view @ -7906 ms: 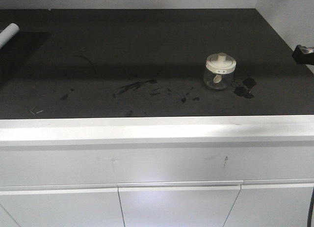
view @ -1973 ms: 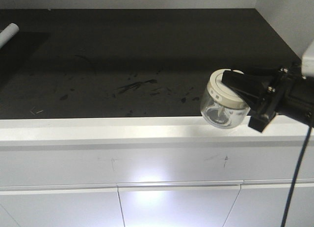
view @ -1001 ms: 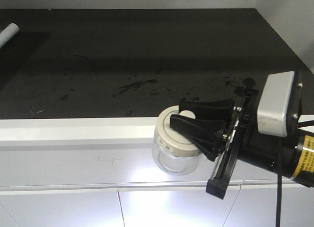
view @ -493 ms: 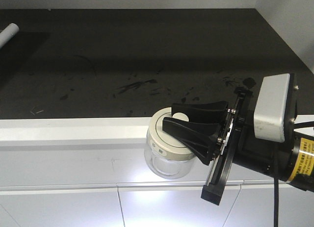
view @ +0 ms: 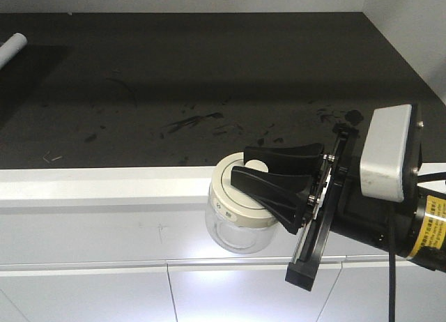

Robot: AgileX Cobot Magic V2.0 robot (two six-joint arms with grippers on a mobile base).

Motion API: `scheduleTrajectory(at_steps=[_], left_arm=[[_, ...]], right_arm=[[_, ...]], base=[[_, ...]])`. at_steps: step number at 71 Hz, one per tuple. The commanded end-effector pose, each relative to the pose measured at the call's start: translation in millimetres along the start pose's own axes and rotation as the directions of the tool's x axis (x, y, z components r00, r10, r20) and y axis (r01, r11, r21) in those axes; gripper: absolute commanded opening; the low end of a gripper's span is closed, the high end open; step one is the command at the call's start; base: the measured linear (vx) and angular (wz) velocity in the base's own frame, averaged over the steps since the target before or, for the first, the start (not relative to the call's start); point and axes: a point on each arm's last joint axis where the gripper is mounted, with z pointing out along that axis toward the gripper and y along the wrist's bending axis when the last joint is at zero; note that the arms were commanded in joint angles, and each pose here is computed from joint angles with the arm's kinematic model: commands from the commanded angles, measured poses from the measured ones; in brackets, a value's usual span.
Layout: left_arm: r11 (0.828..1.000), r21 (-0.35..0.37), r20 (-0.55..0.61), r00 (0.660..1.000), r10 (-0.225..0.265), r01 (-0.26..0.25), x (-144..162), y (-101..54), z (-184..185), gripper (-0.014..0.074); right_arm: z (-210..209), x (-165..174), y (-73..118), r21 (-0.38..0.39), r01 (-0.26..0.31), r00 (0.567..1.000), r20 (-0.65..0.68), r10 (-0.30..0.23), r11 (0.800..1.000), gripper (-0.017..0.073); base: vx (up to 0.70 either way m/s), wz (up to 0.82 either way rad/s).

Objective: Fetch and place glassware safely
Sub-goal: 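Lift the jar and pull it out toward the robot with right gripper, then drive the base away from the hood holding the jar in right gripper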

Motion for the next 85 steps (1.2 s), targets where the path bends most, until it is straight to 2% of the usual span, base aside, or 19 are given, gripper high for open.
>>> scheduleTrajectory(at_steps=[1, 37, 85], left_arm=[[1.000, 0.008, 0.083, 0.996, -0.019, 0.018, -14.3, -0.2, 0.3, -0.0007], [1.000, 0.008, 0.083, 0.996, -0.019, 0.018, -14.3, -0.2, 0.3, -0.0007], [1.000, 0.008, 0.083, 0.996, -0.019, 0.018, -14.3, -0.2, 0.3, -0.0007]], right_arm=[[-0.8, -18.9, 1.1, -0.018, -0.007, 0.995, 0.100, 0.009, 1.000, -0.0001], [-0.9, -18.9, 1.6, -0.023, -0.004, 0.995, 0.100, 0.006, 1.000, -0.0001], [-0.9, -18.9, 1.6, -0.023, -0.004, 0.995, 0.100, 0.006, 1.000, -0.0001]], base=[[0.00, 0.00], [0.00, 0.09], [0.00, 0.62]])
